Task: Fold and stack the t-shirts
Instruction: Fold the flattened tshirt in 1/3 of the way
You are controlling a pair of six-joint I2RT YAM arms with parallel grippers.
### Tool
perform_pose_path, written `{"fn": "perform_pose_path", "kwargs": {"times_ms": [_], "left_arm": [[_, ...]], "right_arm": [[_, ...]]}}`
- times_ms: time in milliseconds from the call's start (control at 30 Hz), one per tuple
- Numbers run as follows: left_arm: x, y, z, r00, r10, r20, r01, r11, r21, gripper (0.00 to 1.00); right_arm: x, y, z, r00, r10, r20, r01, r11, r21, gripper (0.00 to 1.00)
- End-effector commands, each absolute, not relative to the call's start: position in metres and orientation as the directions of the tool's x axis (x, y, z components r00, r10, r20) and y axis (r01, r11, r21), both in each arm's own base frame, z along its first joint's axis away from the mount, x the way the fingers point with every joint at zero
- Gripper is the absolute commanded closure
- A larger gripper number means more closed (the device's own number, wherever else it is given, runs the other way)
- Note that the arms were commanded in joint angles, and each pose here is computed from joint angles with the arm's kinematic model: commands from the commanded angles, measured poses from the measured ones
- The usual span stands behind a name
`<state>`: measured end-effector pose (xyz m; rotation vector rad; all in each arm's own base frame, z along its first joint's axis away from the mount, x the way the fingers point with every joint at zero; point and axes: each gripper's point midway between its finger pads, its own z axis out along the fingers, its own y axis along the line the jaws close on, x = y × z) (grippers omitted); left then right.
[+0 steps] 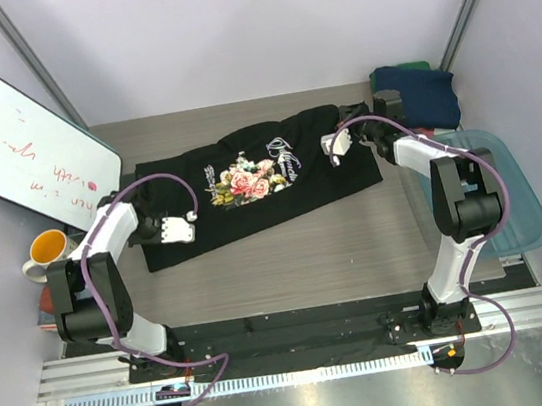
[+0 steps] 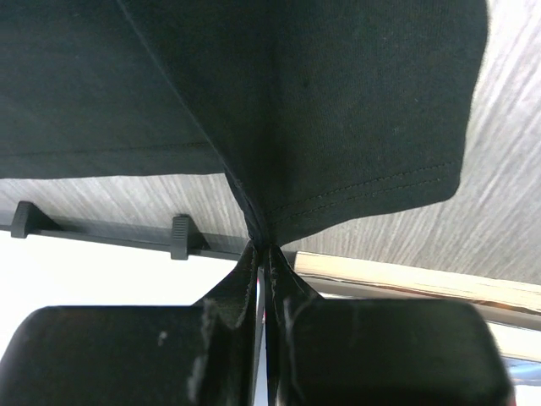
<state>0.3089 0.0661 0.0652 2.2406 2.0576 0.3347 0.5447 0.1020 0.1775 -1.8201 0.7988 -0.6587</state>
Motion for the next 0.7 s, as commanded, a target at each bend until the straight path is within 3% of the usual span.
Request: {"fn": "perform_pose_path", "kwargs": {"times_ms": [0,667], "left_arm": [[0.325,0.076,0.072,0.034,0.99,0.14,0.962,-0.07,0.263,1.0],[0.342,0.084,0.062,-0.002,0.984,0.181,0.952,-0.053,0.3,1.0]], "right_arm": [[0.559,0.109,0.214,0.626,-0.769,0.13,-0.116,-0.256,-0.96,0.99],[0.574,0.115,0.216,0.599,-0.789,0.133,-0.078,-0.223,-0.972,0.99]]}}
